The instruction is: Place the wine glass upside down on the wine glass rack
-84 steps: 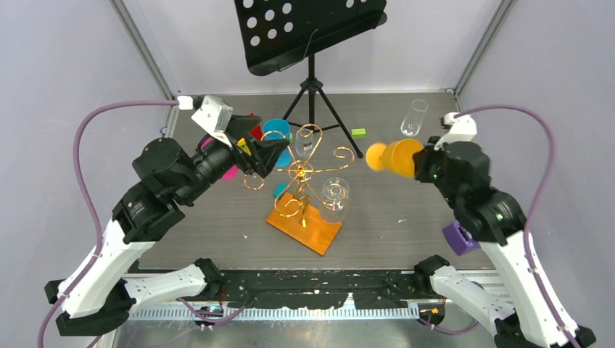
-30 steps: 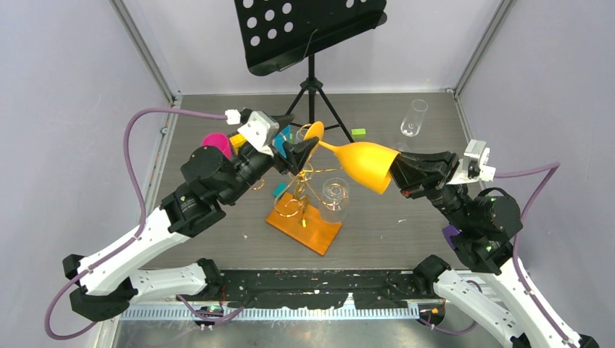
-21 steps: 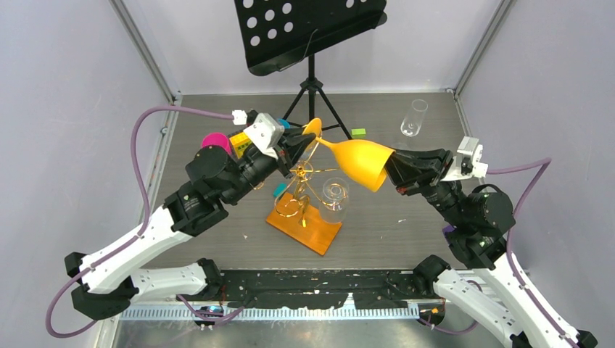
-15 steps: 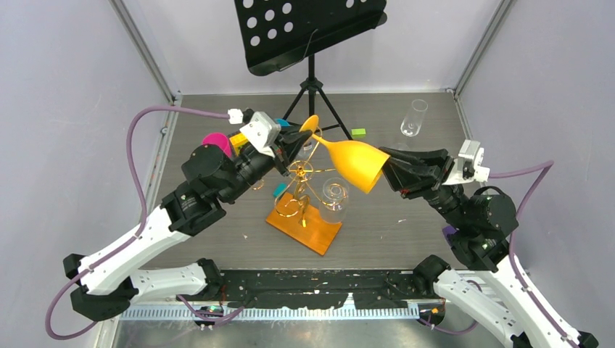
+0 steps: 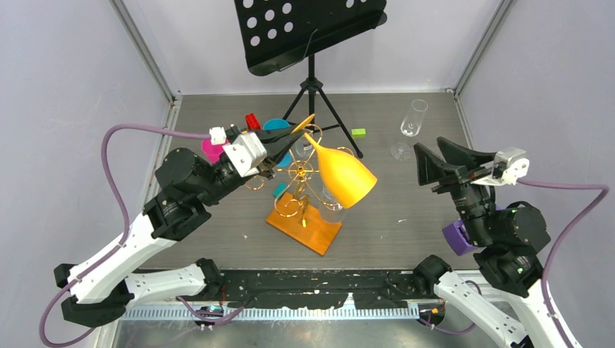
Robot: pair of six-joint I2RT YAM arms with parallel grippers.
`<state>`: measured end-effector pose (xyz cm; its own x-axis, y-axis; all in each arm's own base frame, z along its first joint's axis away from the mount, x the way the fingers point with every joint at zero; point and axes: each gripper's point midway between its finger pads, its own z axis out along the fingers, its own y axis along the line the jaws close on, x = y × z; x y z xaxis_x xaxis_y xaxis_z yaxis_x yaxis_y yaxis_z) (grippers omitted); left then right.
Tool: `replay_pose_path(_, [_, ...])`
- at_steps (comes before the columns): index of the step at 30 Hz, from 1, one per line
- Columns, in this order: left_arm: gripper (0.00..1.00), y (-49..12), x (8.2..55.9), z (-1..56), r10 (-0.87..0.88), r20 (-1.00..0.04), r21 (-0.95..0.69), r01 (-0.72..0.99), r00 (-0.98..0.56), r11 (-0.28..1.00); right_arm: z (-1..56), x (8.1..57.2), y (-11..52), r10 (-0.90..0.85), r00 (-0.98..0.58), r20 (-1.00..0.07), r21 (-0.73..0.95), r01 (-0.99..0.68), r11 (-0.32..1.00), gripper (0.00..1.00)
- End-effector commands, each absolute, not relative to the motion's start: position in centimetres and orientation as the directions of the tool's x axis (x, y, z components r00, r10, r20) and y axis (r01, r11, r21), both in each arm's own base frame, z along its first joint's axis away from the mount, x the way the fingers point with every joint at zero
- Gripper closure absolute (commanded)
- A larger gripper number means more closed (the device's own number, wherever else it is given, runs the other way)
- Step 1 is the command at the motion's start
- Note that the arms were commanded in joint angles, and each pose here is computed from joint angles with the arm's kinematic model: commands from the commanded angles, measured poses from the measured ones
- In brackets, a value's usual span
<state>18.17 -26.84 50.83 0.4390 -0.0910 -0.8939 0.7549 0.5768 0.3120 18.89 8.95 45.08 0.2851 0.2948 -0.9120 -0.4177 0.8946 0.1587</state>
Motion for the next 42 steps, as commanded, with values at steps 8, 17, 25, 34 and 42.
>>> replay_pose_path(8, [1.0,-30.0,11.6,54.1,-0.106,-0.765,0.607,0.766,0.636,0.21,50.1,15.9,10.7,0.216,0.117,-0.969,0.118,-0.549,0.827,0.31])
replay_pose_path(17, [1.0,-33.0,12.6,52.3,0.026,-0.682,0.724,0.669,0.731,0.168,50.5,12.6,16.6,0.184,-0.081,-0.98,0.173,-0.803,0.57,0.26])
replay_pose_path(25, [1.0,-34.9,13.1,52.8,0.03,-0.631,0.766,0.617,0.775,0.182,51.3,8.4,20.1,0.14,-0.197,-0.97,0.229,-0.933,0.276,0.28])
replay_pose_path(34, [1.0,-35.9,13.4,54.0,0.005,-0.599,0.779,0.581,0.801,0.238,47.4,11.1,21.5,0.076,-0.288,-0.955,0.296,-0.899,0.321,0.37])
replay_pose_path(42, [1.0,-36.3,12.7,53.8,-0.014,-0.597,0.779,0.584,0.802,0.228,45.3,13.3,22.8,0.058,-0.322,-0.945,0.322,-0.882,0.345,0.41])
